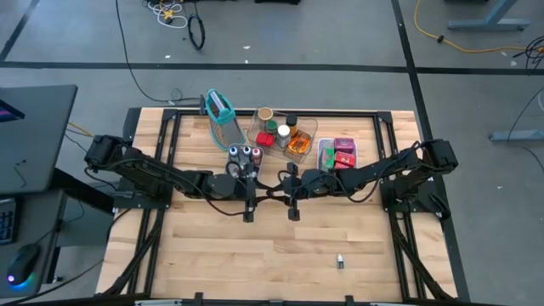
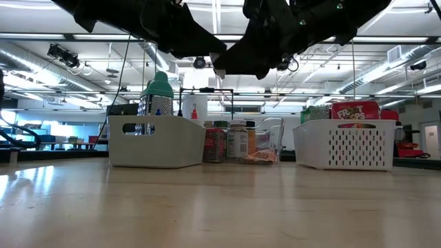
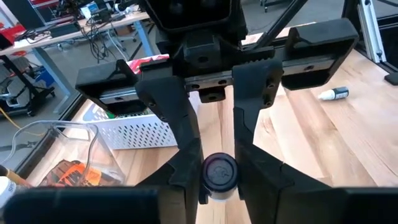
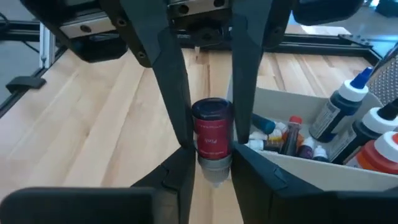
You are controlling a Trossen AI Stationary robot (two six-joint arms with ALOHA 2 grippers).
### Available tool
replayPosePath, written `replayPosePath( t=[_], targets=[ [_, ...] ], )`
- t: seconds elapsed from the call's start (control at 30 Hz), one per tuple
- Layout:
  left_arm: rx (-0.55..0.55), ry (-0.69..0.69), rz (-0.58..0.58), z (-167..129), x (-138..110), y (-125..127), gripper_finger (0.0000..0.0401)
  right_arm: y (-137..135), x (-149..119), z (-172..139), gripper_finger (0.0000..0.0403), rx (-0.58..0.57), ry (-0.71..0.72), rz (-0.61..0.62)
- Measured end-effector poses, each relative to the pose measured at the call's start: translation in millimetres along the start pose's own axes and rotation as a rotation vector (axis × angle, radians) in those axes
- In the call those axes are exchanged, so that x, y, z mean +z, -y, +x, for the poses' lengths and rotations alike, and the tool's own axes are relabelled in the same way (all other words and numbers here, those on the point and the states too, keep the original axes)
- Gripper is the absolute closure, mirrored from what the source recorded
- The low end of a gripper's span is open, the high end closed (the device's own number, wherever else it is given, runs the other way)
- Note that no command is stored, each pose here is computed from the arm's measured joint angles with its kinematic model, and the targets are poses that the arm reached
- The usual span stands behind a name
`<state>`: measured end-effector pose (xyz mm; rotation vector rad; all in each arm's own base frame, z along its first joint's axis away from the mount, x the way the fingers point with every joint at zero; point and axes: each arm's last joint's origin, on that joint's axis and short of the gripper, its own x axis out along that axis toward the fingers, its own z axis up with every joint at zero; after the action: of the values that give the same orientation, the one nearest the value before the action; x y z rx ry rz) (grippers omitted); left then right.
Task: Pick & Place Kitchen Items
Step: Put the small pink food coloring bottle into the gray bin
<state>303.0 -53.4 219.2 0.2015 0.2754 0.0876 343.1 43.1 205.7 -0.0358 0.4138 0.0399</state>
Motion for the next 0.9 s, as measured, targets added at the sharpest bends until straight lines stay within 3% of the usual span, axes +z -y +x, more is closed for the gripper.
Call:
replayPosePath(
  t=[0.23, 0.5, 0.77, 0.9],
  targets=[
    [0.032, -0.041, -0.04, 0, -4, -1, 0.0307, 3, -3, 0, 0.0249, -0.097, -0.029, 0.001],
    [0.292, -0.195, -0.048, -3, -19, -7, 0.0305, 4, -16, -1, 0.0208, -0.135, -0.161, -0.017],
    [0.452, -0.252, -0.049, -7, -24, -14, 0.0306, 1, -20, -2, 0.0204, -0.035, -0.202, -0.013],
    [0.471, -0.339, -0.125, -7, -36, -24, 0.0303, -1, -20, -2, 0.021, 0.043, -0.203, -0.006]
  ],
)
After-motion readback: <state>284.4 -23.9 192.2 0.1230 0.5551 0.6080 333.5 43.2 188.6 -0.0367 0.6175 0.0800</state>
